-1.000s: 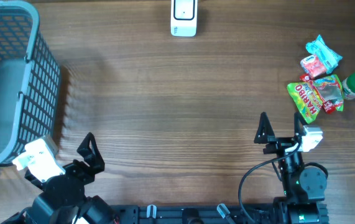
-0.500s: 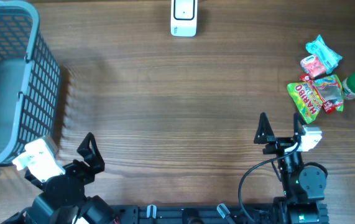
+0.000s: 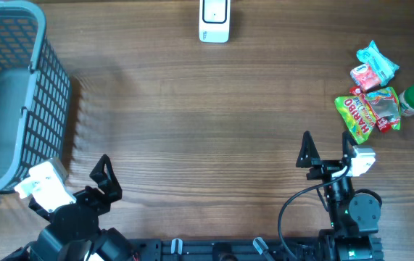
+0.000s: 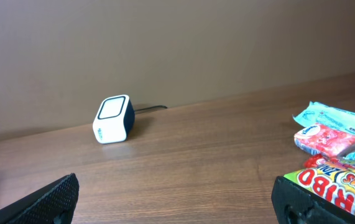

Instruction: Scan the item barcode

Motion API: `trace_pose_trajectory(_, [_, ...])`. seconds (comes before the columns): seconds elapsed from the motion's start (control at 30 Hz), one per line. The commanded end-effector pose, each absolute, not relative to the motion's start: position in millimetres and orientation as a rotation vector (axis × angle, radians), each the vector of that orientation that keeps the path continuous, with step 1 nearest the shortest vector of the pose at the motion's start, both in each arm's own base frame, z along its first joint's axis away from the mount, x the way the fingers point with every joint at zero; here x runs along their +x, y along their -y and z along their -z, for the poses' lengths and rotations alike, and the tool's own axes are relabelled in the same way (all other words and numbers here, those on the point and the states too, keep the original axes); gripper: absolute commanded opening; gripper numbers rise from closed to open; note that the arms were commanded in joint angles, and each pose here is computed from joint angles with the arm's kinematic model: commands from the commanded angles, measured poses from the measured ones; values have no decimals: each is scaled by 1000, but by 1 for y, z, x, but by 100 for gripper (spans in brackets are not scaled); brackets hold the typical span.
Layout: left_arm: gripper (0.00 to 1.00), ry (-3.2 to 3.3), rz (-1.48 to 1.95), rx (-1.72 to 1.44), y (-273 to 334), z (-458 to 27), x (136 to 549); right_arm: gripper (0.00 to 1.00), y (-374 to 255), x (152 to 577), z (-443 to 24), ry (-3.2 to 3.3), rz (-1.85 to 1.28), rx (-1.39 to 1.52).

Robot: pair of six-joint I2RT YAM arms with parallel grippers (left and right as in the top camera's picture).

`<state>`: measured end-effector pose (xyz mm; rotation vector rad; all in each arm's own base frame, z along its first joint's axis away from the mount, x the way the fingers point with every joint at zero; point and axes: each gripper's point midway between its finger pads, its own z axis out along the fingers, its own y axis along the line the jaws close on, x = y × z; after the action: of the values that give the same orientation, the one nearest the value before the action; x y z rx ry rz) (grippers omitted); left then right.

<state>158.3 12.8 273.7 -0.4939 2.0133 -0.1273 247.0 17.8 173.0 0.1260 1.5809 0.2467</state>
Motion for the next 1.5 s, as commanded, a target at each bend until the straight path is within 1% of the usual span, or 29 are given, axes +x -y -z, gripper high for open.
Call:
trace_pose_trajectory(0.0, [100, -2013, 119, -506, -16, -272, 157, 100, -17, 246, -176, -1564, -242, 133])
trace_pose_trajectory(0.23, [100, -1937, 133, -633, -21, -274, 166, 100, -17, 246, -176, -1564, -242, 133])
trace_pose_trajectory(0.43, [100, -1856, 174, -757, -29, -257, 174, 100, -17, 246, -176, -1564, -242, 133])
trace_pose_trajectory(0.53, [100, -1804, 174, -623, -24, -257, 184, 100, -17, 246, -176, -1564, -242, 133])
trace_pose_trajectory(0.63, [100, -1730, 188, -419, -11, -261, 199, 100, -17, 246, -176, -1564, -242, 133])
trace_pose_trajectory(0.8, [100, -1722, 203, -256, 4, -242, 212, 100, -17, 246, -176, -1564, -242, 133])
trace_pose_trajectory(0.93, [100, -1730, 218, -245, 5, -211, 216, 100, -17, 246, -176, -1564, -242, 133])
trace_pose_trajectory(1.07, [100, -1716, 253, -230, 8, -192, 223, 100, -17, 246, -176, -1564, -242, 133])
trace_pose_trajectory(1.3, [100, -1663, 193, -149, 8, -189, 233, 100, -17, 246, -176, -1564, -242, 133])
trace_pose_trajectory(1.47, [100, -1687, 168, -126, 8, -172, 237, 100, -17, 246, -176, -1564, -242, 133])
